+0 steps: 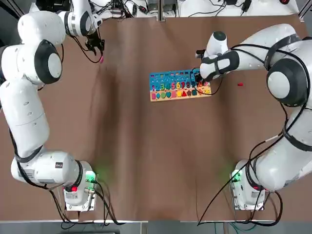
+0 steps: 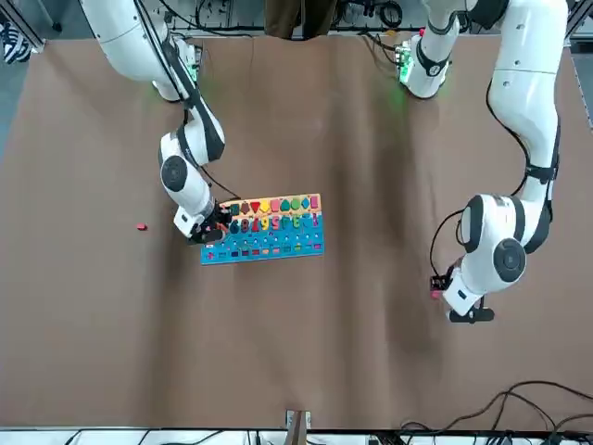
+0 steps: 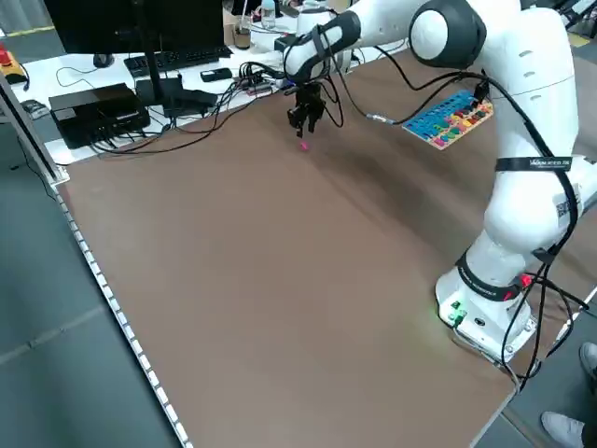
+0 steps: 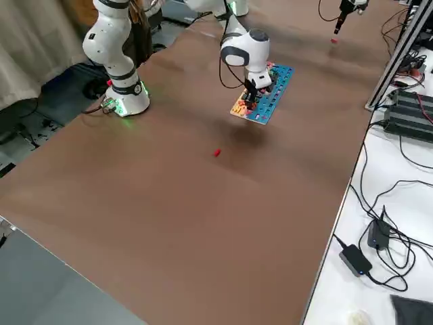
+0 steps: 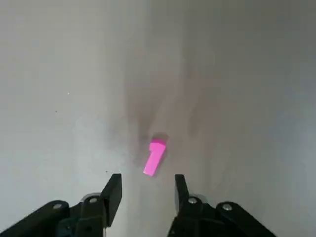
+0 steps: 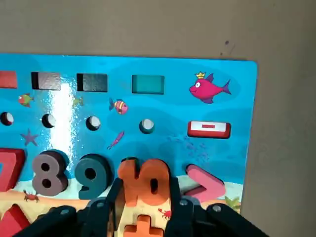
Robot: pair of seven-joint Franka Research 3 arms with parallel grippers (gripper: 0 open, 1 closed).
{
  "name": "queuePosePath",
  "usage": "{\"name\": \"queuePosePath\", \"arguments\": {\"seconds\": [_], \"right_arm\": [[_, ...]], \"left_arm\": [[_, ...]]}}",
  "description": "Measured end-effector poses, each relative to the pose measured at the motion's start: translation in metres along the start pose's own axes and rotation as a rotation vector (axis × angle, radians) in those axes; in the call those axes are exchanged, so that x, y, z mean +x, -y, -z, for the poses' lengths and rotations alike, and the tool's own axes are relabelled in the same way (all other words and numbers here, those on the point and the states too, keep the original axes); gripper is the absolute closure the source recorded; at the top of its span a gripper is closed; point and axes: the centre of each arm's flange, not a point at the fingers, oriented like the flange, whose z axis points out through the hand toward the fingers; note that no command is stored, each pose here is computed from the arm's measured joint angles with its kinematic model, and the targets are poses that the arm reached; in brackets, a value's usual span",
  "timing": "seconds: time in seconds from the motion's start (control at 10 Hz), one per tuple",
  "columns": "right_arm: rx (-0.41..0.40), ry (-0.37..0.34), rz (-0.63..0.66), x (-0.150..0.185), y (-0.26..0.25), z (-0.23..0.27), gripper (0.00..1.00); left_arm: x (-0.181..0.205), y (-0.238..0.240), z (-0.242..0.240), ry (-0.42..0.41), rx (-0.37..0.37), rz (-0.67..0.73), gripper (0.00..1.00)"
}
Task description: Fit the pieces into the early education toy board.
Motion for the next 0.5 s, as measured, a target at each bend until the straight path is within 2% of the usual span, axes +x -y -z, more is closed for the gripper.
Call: {"name": "queuePosePath", "arguments": {"seconds": [0.5], "right_arm": [[0.0, 0.0, -0.001, 0.0, 0.0, 0.0, 0.6]], "left_arm": [[-0.005, -0.004, -0.023, 0.033, 0.017, -0.05, 0.51]]}}
